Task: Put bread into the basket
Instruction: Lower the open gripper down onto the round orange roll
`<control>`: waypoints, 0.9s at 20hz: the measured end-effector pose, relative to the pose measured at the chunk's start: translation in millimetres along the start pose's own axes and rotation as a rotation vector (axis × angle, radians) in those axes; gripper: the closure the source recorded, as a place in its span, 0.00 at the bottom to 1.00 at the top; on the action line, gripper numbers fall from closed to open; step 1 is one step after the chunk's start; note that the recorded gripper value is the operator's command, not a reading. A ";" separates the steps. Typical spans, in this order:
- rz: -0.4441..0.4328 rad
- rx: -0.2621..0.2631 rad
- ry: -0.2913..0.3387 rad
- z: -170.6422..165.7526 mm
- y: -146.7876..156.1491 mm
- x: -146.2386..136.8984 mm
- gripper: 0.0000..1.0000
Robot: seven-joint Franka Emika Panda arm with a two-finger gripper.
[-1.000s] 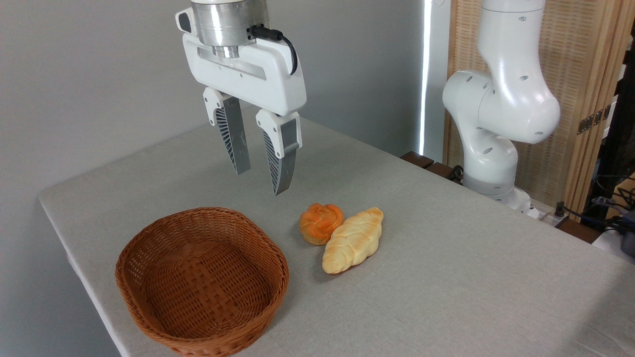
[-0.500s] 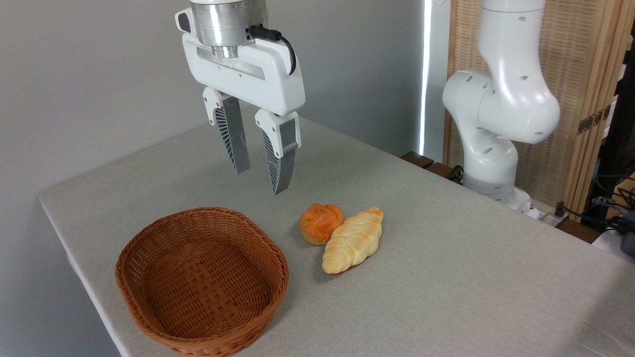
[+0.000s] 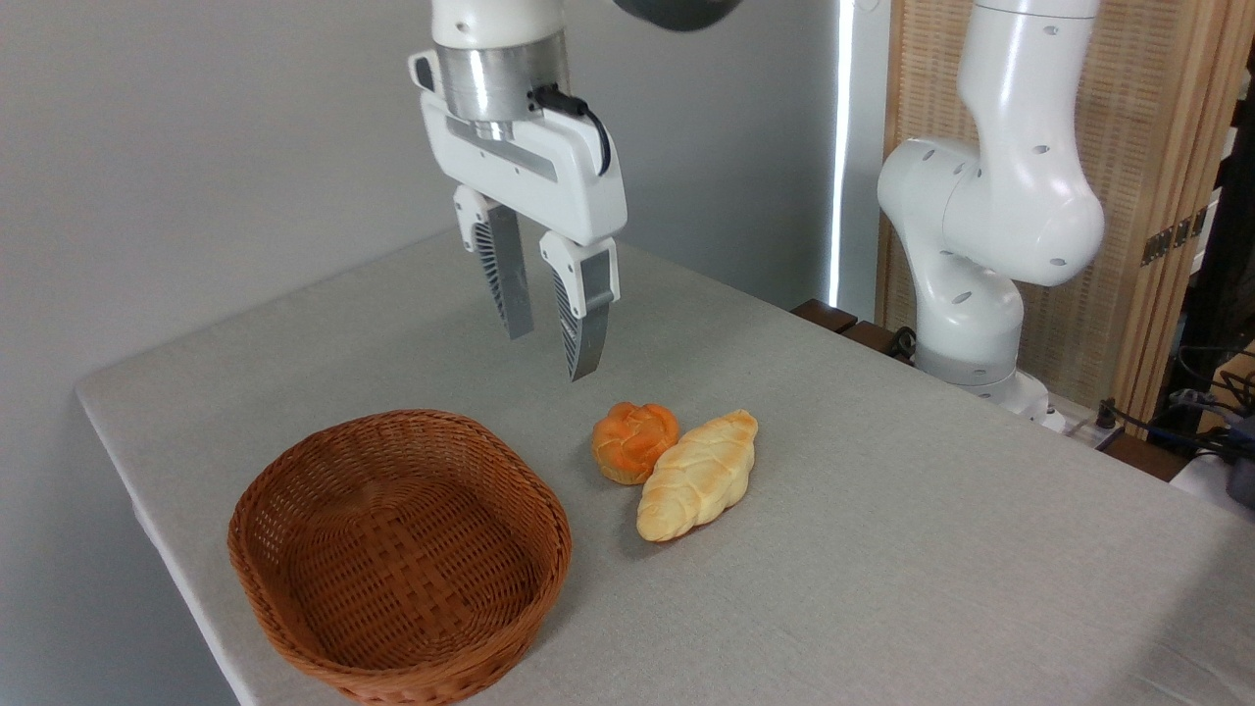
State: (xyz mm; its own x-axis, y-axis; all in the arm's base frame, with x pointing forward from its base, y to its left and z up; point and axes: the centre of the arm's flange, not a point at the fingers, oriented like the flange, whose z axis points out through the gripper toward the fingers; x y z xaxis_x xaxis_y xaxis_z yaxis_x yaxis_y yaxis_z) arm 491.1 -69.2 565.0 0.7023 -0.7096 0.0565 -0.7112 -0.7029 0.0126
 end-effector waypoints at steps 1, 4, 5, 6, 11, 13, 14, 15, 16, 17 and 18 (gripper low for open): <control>0.040 -0.001 0.001 8.7 10.0 -2.9 0.00; 0.159 -0.011 -0.006 36.4 33.3 -18.1 0.00; 0.190 -0.011 -0.005 45.9 40.3 -21.1 0.00; 0.221 -0.009 -0.002 55.7 47.0 -22.5 0.00; 0.378 -0.025 -0.015 94.6 63.1 -27.5 0.00; 0.435 -0.035 -0.019 99.6 59.8 -32.4 0.00; 0.460 -0.041 -0.020 101.9 57.6 -35.1 0.00; 0.481 -0.047 -0.023 105.0 56.5 -37.8 0.00; 0.494 -0.054 -0.027 108.2 56.3 -39.7 0.00; 0.509 -0.061 -0.033 112.8 57.2 -41.8 0.00; 0.517 -0.065 -0.036 116.4 58.0 -43.1 0.00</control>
State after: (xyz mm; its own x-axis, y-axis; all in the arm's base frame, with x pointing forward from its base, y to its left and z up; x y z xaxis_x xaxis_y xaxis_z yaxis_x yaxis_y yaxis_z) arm 423.2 -85.2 447.1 0.2582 -0.9653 0.0377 -0.9652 -0.2561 0.0538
